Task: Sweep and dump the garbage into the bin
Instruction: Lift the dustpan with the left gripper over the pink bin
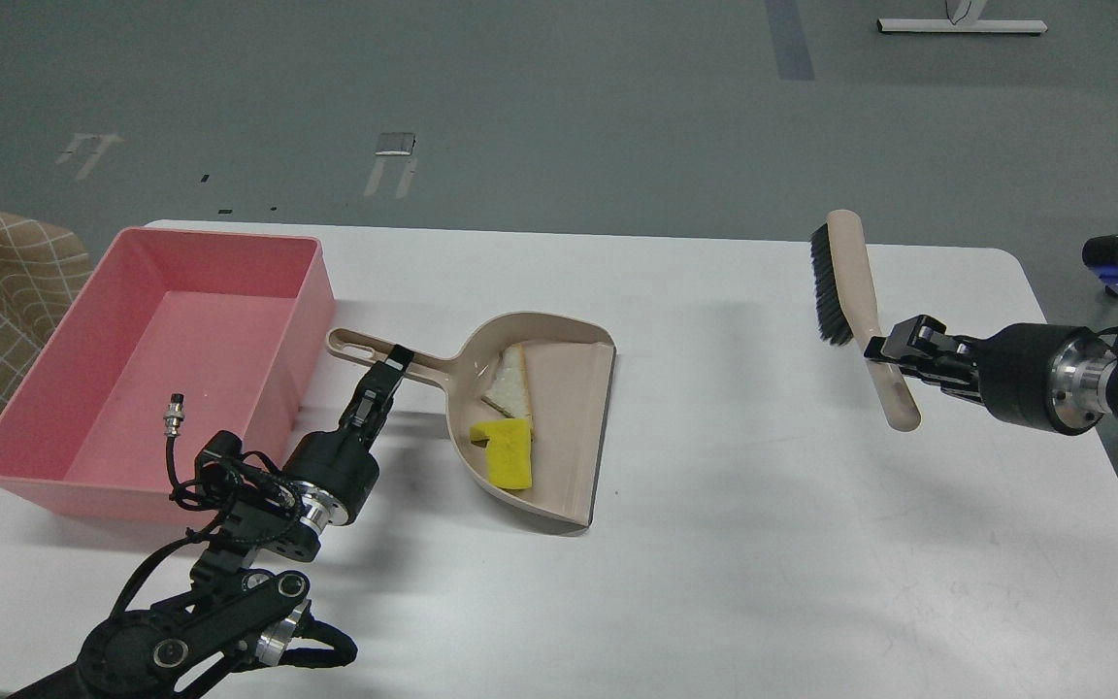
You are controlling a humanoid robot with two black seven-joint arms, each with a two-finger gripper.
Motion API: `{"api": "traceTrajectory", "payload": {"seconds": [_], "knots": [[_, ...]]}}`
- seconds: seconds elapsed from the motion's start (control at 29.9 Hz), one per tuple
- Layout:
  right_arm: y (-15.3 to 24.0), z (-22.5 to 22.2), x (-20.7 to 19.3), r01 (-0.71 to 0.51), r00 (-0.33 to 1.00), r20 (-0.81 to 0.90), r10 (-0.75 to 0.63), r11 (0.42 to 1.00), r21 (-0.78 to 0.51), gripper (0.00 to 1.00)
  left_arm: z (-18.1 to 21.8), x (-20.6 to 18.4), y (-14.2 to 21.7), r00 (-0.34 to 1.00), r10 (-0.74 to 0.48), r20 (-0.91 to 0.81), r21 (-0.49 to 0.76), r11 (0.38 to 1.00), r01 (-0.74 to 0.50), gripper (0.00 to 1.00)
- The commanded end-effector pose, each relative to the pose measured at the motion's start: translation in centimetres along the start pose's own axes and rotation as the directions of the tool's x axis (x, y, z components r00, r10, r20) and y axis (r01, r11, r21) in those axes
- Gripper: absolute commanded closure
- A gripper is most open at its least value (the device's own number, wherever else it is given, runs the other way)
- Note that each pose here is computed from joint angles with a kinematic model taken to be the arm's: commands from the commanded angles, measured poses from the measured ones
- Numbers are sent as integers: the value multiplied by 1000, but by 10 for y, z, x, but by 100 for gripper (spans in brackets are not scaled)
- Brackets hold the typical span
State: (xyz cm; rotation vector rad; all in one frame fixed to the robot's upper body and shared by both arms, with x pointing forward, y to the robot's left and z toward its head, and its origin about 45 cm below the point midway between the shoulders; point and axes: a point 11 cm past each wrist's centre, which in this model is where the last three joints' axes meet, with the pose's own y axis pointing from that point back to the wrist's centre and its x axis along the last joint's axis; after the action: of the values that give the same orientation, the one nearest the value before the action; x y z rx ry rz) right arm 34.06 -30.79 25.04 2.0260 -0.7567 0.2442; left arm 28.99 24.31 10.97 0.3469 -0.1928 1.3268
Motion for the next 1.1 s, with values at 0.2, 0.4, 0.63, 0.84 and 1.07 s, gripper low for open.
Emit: {"api": "traceTrajectory", "payload": {"seconds": [0.2, 0.4, 0.63, 0.84, 1.07], "knots": [[-1, 0, -1, 2, 1000, 1, -2, 1000, 2, 100, 18, 2, 2, 1000, -16, -15, -36, 999, 16, 100], [-1, 0, -2, 4, 1000, 2, -4, 1000, 3, 100, 24, 1, 3, 999, -22, -23, -44, 999, 21, 100], [-2, -1, -2, 5, 1000, 3, -5, 1000, 4, 100, 28, 6, 6, 1000, -26, -16, -55, 998, 25, 100], [-2, 1, -4, 9, 1000, 7, -9, 1000, 1, 100, 24, 13, 7, 1000, -21, 2, -28, 999, 21, 100], [-3, 2, -4, 10, 1000, 8, -10, 1000, 0, 100, 23, 26, 9, 1000, -9, 23, -9, 1000, 9, 100]]}}
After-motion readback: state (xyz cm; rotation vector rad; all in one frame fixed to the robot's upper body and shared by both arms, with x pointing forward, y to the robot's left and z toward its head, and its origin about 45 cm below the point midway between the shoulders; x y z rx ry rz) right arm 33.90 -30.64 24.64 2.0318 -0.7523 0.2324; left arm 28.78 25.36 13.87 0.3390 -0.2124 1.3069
